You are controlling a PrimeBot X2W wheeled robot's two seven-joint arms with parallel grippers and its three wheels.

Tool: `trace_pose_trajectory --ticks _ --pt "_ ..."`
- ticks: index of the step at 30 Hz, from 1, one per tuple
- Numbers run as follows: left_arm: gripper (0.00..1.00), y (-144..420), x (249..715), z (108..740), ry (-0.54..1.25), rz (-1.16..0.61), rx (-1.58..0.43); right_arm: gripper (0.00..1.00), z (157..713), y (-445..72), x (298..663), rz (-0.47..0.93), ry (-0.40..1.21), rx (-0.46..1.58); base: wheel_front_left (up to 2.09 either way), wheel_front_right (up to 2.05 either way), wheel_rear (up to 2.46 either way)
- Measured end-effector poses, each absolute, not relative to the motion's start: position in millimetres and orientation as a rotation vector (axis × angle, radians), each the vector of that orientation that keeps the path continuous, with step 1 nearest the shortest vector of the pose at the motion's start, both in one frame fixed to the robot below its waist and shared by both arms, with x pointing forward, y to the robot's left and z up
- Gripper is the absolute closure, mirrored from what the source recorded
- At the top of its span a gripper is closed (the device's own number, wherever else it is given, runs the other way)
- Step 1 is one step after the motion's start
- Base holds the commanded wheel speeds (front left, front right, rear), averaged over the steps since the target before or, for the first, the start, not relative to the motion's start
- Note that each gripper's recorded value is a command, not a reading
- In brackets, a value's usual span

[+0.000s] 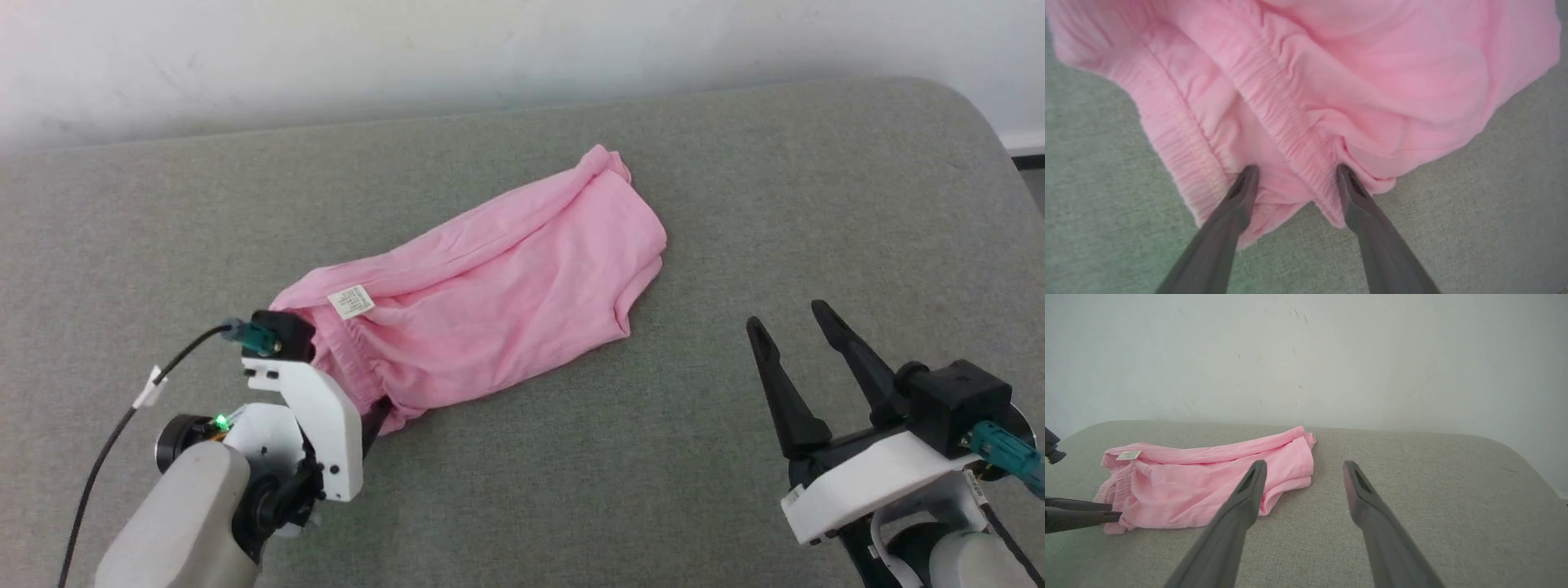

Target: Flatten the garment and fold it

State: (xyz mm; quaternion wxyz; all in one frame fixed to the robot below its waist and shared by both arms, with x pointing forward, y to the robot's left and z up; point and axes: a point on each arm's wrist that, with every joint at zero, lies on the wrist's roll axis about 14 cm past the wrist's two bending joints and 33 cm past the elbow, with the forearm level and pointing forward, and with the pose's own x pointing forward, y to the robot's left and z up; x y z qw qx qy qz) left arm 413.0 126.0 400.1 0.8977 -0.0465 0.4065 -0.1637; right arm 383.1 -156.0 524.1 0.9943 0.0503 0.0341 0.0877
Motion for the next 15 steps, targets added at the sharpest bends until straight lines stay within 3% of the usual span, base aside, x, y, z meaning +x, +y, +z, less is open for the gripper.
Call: trace_pose_trajectory --ticks 7,8,9,15 --pt "0.00 125 418 379 0.948 -0.366 0.012 0.00 514 -162 382 0.151 0.103 0.119 0.00 0.00 0.00" --pt "0.55 124 418 377 0.960 -0.376 0.021 0.00 513 -163 382 0.150 0.108 0.127 0.00 0.00 0.00" --pt "1.00 123 418 376 0.969 -0.381 0.014 0.00 511 -163 382 0.150 0.117 0.131 0.00 0.00 0.00" --pt "1.00 123 416 375 0.997 -0.384 -0.046 0.00 477 -166 390 0.166 0.263 0.196 0.00 0.00 0.00"
